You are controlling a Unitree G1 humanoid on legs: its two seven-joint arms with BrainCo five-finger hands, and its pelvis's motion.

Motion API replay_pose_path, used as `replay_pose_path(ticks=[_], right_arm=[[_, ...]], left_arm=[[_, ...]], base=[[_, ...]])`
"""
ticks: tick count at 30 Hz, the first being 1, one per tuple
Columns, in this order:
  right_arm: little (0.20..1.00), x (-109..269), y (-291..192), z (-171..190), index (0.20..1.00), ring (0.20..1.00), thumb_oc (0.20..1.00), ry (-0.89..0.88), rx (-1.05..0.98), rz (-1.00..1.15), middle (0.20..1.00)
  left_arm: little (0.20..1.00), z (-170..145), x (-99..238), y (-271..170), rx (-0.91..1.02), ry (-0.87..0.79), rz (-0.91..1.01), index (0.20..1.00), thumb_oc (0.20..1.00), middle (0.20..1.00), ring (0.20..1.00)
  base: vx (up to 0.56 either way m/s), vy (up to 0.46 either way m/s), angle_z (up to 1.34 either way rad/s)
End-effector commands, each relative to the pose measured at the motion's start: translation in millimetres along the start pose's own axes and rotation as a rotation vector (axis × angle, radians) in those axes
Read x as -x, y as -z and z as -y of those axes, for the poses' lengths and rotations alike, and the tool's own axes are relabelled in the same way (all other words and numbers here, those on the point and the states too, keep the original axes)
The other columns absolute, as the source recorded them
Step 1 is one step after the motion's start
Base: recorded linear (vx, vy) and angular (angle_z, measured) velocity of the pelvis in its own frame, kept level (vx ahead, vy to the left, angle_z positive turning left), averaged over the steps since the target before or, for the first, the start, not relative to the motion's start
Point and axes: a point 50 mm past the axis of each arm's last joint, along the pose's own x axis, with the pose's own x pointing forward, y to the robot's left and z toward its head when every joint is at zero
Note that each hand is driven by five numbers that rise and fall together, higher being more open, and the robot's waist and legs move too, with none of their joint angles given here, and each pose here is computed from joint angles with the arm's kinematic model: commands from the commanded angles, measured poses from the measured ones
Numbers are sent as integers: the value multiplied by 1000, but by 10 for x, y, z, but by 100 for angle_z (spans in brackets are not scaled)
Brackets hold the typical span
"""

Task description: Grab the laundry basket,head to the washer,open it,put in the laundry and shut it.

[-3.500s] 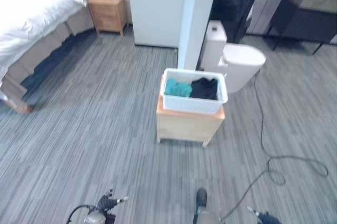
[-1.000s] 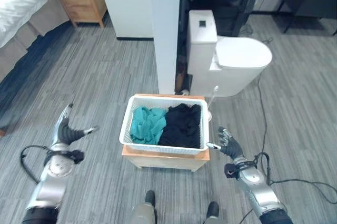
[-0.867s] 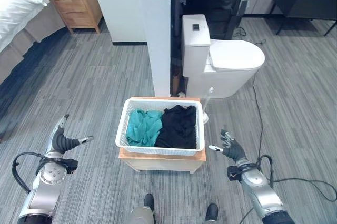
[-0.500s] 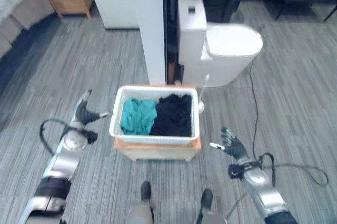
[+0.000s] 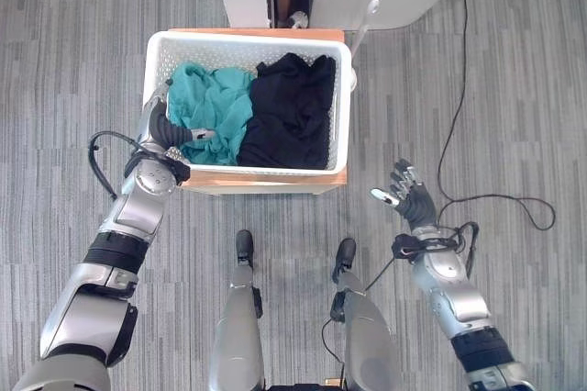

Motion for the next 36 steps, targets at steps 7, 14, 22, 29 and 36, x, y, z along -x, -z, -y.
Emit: replay_pose_path(ticks=[7,14,22,29,36], right_arm=[[1000,105,-43,135,1000,1000,1000,17,34,43,1000],[1000,94,15,112,1000,1000,1000,-19,108,23,1000],[1000,107,38,81,1000,1000,1000,-57,95,12,1000],[1000,105,26,99,1000,1000,1000,-61,114,11,1000],[1000,129,52,92,1000,1000,1000,-75,116,-2,1000]], left_arm=[[1000,-137,-73,30,-28,-111,0,1000,1000,1000,1000],[1000,-398,107,-110,59,-246,129,1000,1000,1000,1000],[1000,-578,256,218,102,-348,31,1000,1000,1000,1000],[1000,-510,220,536,118,-325,-134,1000,1000,1000,1000],[1000,-561,-60,406,294,-373,-176,1000,1000,1000,1000]], base=[[10,3,-7],[26,-18,-10],[45,-8,-2],[5,1,0],[0,0,0]])
